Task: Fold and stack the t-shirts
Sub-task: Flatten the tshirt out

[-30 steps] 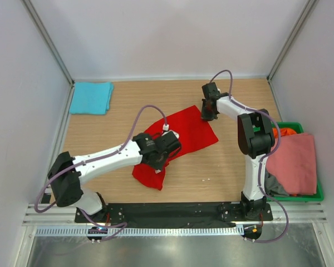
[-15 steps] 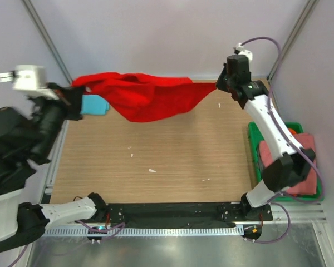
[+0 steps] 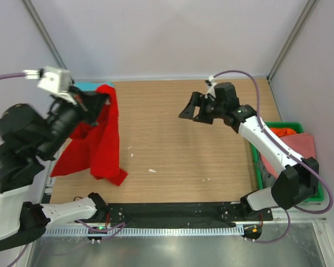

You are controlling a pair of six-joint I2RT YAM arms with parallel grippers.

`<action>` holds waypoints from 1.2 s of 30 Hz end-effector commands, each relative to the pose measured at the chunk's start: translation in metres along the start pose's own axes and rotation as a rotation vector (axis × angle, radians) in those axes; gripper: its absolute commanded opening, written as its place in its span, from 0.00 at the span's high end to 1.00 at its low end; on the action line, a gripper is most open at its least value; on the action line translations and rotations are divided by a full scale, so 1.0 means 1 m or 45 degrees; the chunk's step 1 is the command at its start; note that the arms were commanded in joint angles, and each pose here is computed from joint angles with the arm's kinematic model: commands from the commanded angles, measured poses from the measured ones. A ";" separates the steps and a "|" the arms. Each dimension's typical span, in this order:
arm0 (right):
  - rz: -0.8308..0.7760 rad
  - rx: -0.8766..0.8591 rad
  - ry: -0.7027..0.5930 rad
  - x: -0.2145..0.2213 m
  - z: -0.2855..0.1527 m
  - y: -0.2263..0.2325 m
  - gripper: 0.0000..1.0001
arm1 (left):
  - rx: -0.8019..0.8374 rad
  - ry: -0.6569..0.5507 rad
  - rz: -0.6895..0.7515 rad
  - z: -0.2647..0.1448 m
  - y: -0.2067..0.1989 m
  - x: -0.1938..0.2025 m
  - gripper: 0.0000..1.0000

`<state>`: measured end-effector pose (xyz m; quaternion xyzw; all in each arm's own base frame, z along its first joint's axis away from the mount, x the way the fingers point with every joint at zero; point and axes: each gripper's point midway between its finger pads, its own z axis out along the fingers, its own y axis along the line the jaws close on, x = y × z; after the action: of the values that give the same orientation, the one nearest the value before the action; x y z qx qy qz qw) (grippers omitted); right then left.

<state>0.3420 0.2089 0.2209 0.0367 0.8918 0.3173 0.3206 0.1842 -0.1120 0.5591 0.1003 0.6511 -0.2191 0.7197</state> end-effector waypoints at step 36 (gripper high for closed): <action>-0.549 -0.662 -0.516 0.048 -0.122 0.242 0.33 | 0.316 0.574 -0.302 0.061 -0.097 0.119 1.00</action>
<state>0.1990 0.3495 0.3788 -0.1881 0.7162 0.4197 0.5249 0.2095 -0.2469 0.4368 0.1595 0.7934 -0.3220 0.4913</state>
